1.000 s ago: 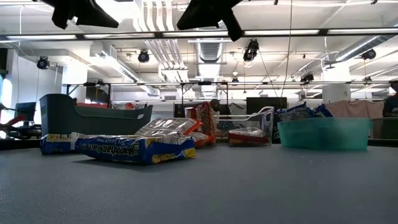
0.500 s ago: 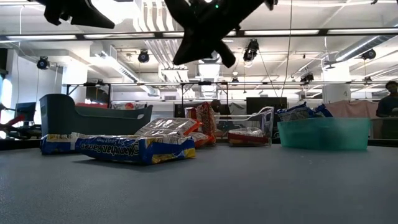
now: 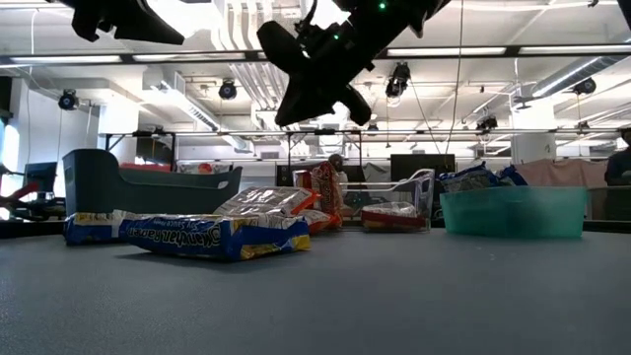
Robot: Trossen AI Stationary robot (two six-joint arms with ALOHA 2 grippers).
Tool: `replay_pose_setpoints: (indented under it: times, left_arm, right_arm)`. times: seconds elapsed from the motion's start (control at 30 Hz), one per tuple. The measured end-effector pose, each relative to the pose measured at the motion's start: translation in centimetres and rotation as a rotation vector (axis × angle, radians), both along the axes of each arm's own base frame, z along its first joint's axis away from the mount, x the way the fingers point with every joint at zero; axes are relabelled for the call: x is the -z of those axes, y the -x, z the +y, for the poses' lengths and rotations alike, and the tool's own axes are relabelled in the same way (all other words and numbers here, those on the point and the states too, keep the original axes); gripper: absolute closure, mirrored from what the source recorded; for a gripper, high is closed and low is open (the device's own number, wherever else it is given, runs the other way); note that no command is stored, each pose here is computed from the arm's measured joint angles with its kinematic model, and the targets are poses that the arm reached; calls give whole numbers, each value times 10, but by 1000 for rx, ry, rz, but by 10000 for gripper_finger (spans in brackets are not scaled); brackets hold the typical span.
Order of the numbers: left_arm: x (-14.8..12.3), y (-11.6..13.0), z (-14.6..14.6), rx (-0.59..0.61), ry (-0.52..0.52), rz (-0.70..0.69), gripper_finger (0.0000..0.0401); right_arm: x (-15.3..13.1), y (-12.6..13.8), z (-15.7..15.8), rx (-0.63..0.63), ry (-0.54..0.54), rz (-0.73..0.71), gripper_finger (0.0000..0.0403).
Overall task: Sort Maruchan noodles
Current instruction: Put the orange noodle pack into the gray bin
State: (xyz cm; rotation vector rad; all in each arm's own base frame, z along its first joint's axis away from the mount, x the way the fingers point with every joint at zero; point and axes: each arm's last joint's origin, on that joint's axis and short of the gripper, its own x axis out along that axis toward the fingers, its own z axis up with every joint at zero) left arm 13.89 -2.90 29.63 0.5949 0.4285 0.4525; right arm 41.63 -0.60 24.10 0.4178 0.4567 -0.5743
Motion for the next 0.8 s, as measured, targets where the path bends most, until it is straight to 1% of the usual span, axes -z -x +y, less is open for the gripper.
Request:
replay_pose_setpoints:
  times: [0.13,0.27,0.43,0.53,0.67,0.8]
  left_arm:
    - [-1,0,0,3,-6,-6,401]
    - [-1,-1,0,4,-8,-5,401]
    - [-1,-1,0,4,-8,-6,401]
    - [-1,-1,0,4,-7,-7,401]
    - [-1,-1,0,2,-2,-11,401]
    - [-1,-2,-1,1,1,-9,401]
  right_arm:
    - [3,-1,-8,8,-51,-9,343]
    - [4,-2,-13,4,-73,-14,281]
    - [4,-2,-12,-17,-91,-17,200]
    - [4,-2,-13,-10,-129,-26,162]
    - [8,1,-15,31,-175,-4,132]
    - [14,7,-16,73,-212,68,129]
